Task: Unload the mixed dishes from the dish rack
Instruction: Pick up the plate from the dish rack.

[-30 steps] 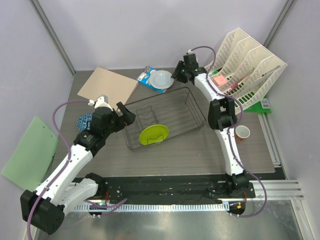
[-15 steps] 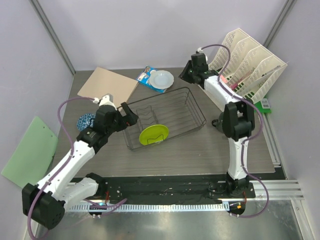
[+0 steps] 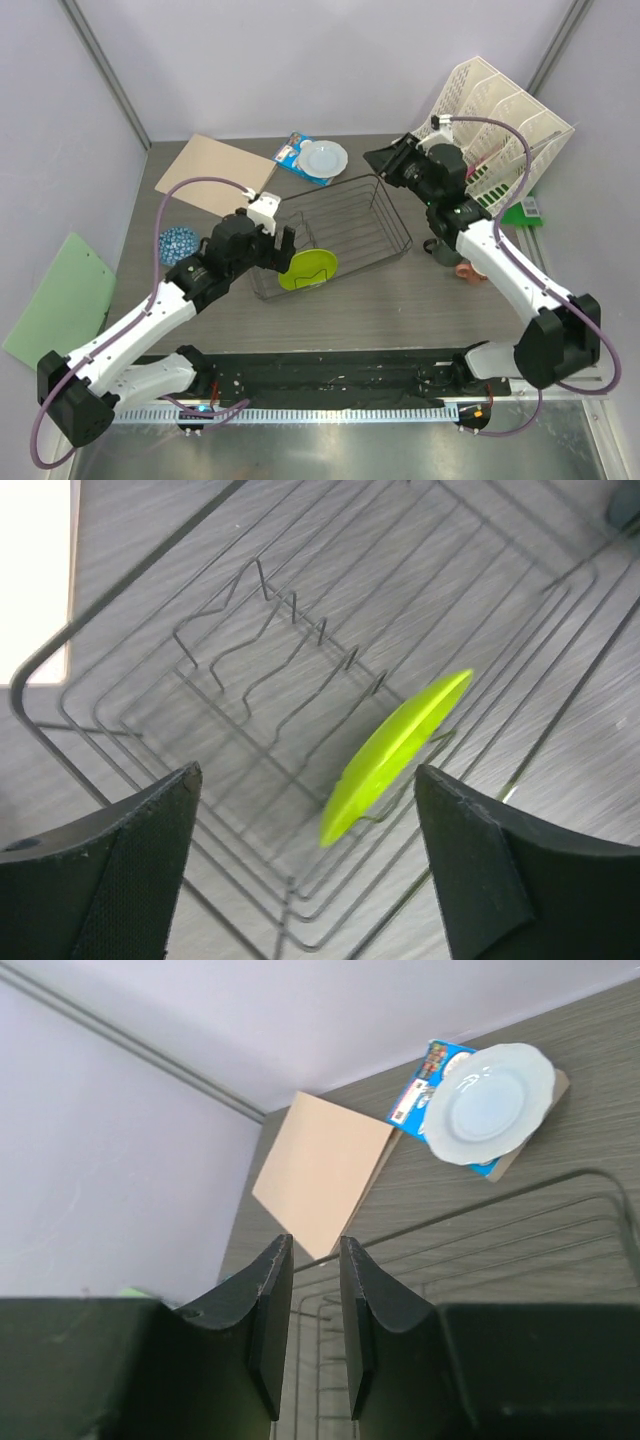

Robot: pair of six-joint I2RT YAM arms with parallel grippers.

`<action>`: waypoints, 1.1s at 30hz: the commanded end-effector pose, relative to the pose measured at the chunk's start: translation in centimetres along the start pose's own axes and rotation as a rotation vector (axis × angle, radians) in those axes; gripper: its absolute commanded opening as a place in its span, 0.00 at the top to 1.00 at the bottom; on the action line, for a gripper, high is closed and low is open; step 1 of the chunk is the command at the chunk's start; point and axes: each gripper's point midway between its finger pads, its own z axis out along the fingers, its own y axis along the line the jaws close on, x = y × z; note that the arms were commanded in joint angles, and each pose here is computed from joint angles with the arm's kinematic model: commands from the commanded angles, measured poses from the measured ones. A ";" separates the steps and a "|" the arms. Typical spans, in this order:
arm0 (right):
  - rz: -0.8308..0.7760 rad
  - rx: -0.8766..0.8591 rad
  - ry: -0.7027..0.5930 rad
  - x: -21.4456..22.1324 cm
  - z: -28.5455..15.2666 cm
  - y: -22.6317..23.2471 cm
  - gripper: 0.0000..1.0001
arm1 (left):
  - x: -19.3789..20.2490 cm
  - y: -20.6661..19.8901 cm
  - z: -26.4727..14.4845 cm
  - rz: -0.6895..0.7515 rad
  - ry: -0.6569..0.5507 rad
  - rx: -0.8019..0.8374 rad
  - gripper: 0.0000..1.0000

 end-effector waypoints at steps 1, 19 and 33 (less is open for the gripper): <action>0.038 -0.125 -0.058 -1.0 -3.1 3.6 0.69 | -0.1 -0.7 0.3 0.209 -0.063 0.092 0.23; 0.077 -0.096 0.022 3.3 -9.2 1.4 0.69 | 2.1 -2.4 3.9 0.377 -0.045 0.219 0.47; 0.097 -0.067 0.053 5.2 -8.6 -0.3 0.69 | 4.3 -3.0 4.6 0.360 0.014 0.264 0.75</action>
